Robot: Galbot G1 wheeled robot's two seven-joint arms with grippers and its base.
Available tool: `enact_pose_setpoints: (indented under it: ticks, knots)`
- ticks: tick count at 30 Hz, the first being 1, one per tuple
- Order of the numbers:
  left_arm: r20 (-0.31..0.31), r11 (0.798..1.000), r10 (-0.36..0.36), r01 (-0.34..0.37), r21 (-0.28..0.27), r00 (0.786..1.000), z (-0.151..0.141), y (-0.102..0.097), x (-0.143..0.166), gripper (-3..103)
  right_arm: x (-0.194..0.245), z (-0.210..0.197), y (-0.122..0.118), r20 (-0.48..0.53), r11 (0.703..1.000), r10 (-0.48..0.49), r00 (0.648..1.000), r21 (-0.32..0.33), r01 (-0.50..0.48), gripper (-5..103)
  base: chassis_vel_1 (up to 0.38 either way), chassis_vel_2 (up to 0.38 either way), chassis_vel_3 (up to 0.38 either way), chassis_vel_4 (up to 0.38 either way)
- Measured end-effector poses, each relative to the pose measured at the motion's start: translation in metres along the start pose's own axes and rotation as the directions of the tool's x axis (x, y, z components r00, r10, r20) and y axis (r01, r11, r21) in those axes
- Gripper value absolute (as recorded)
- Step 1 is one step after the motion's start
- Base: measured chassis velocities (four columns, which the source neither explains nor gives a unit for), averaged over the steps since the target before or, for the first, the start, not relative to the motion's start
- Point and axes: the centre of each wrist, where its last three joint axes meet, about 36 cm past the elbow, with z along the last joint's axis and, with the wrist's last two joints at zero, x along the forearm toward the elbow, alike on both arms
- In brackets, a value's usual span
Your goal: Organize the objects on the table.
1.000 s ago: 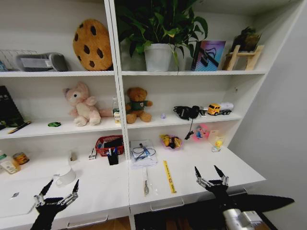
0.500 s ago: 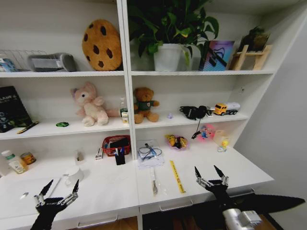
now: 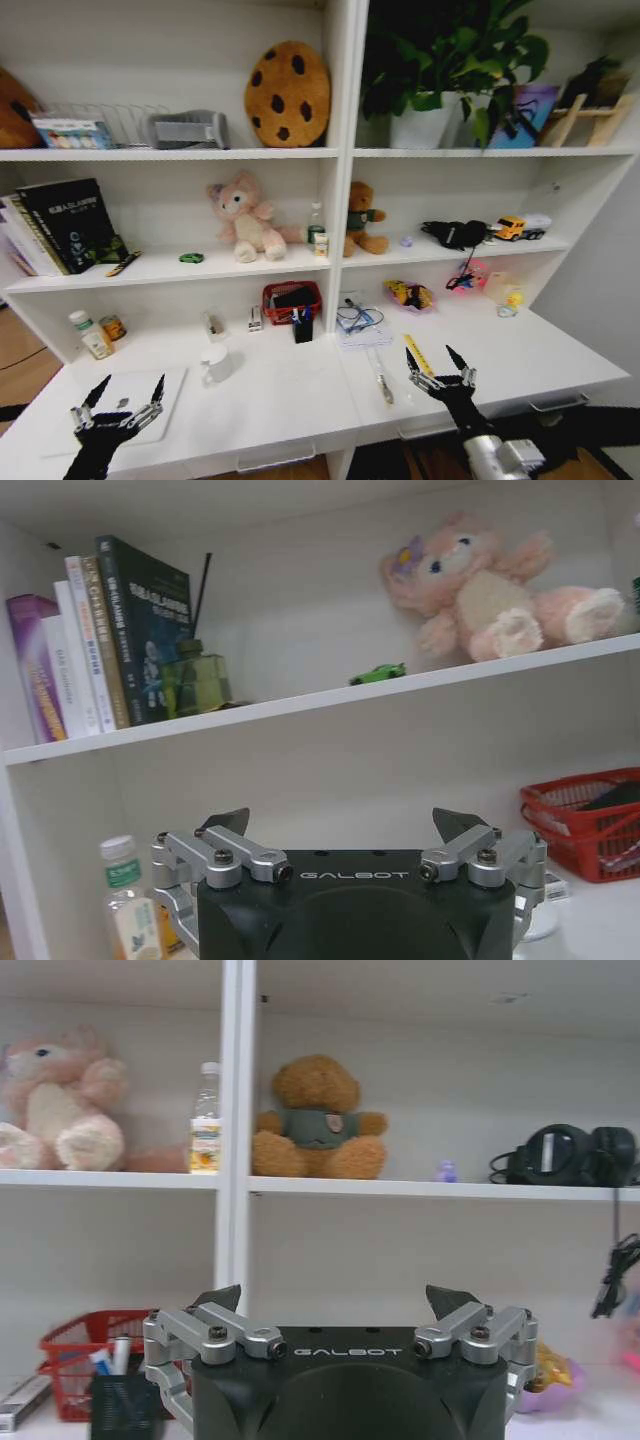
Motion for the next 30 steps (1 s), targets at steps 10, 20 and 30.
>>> enact_pose_setpoints:
  ticks: [10,20,30]
  knots:
    - [0.0,1.0,0.0,0.0,0.0,1.0,0.0,0.0,0.0,100,-0.0001,0.0001,0.0,-0.001,1.0,0.0,1.0,0.0,0.0,100,0.356,0.373,-0.358,-0.355]
    - [0.0,1.0,0.0,0.0,0.0,1.0,0.0,0.0001,0.0,100,0.0001,0.0,0.0001,-0.001,1.0,0.0,1.0,0.0,0.0,100,0.209,0.245,-0.19,-0.275]
    - [0.0,1.0,0.0,0.0,0.0,1.0,0.0,0.0,0.0,100,-0.0001,0.0,-0.0001,0.0,1.0,0.0,1.0,0.0,0.0,100,-0.042,0.038,0.058,-0.041]
